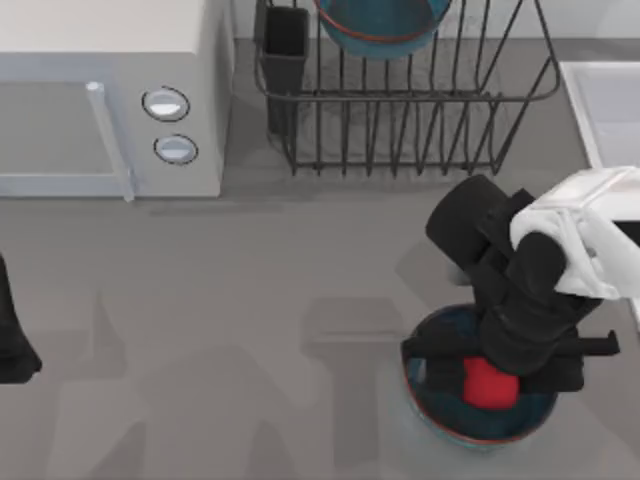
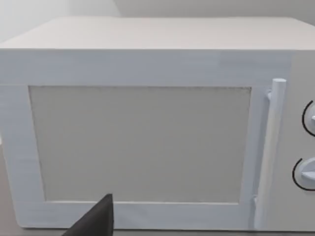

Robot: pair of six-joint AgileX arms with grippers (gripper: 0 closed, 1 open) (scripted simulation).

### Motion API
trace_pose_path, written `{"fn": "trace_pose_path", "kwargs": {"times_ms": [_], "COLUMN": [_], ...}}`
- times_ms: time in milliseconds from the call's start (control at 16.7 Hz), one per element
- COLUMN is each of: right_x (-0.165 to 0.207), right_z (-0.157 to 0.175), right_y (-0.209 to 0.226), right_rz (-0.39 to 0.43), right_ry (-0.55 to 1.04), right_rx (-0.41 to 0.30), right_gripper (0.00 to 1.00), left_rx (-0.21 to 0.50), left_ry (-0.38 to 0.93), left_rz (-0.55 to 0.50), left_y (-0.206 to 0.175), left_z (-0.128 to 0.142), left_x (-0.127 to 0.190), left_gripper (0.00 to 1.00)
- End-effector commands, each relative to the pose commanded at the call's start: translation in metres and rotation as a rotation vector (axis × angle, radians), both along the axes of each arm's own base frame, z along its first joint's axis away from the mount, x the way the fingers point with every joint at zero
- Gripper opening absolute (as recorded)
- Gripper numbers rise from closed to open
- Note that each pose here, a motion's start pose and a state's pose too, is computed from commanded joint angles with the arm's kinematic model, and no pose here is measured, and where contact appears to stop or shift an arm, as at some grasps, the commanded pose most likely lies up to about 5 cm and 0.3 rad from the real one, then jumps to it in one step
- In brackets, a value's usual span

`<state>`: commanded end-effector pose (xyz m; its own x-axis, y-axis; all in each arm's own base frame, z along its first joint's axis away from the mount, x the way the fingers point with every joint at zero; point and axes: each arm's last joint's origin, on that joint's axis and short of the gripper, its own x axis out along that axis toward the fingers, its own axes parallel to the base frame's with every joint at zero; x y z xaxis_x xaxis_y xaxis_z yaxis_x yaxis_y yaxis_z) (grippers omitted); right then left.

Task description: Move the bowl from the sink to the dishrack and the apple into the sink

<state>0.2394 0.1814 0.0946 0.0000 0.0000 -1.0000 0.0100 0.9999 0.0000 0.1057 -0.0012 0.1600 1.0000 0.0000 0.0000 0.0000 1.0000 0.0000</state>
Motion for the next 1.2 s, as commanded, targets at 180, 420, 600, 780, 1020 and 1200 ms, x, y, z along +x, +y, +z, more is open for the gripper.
{"fn": "trace_pose_path", "kwargs": {"times_ms": [180, 420, 600, 780, 1020, 1200], "right_x": [0.002, 0.006, 0.003, 0.001, 0.001, 0.006], "right_z": [0.037, 0.073, 0.104, 0.131, 0.13, 0.127], "right_y": [0.003, 0.007, 0.005, 0.002, 0.003, -0.001], "right_rz": [0.014, 0.015, 0.016, 0.015, 0.015, 0.009], "right_ry": [-0.067, -0.065, -0.036, -0.061, -0.06, -0.074], "right_rx": [0.012, 0.007, -0.013, 0.008, 0.007, 0.015], "right_gripper": [0.0, 0.0, 0.0, 0.0, 0.0, 0.0], "left_rx": [0.0, 0.0, 0.0, 0.0, 0.0, 0.0], "left_ry": [0.0, 0.0, 0.0, 0.0, 0.0, 0.0], "left_rz": [0.0, 0.0, 0.0, 0.0, 0.0, 0.0], "left_y": [0.0, 0.0, 0.0, 0.0, 0.0, 0.0], "left_z": [0.0, 0.0, 0.0, 0.0, 0.0, 0.0], "left_x": [0.0, 0.0, 0.0, 0.0, 0.0, 0.0], "left_gripper": [1.0, 1.0, 1.0, 1.0, 1.0, 1.0]}}
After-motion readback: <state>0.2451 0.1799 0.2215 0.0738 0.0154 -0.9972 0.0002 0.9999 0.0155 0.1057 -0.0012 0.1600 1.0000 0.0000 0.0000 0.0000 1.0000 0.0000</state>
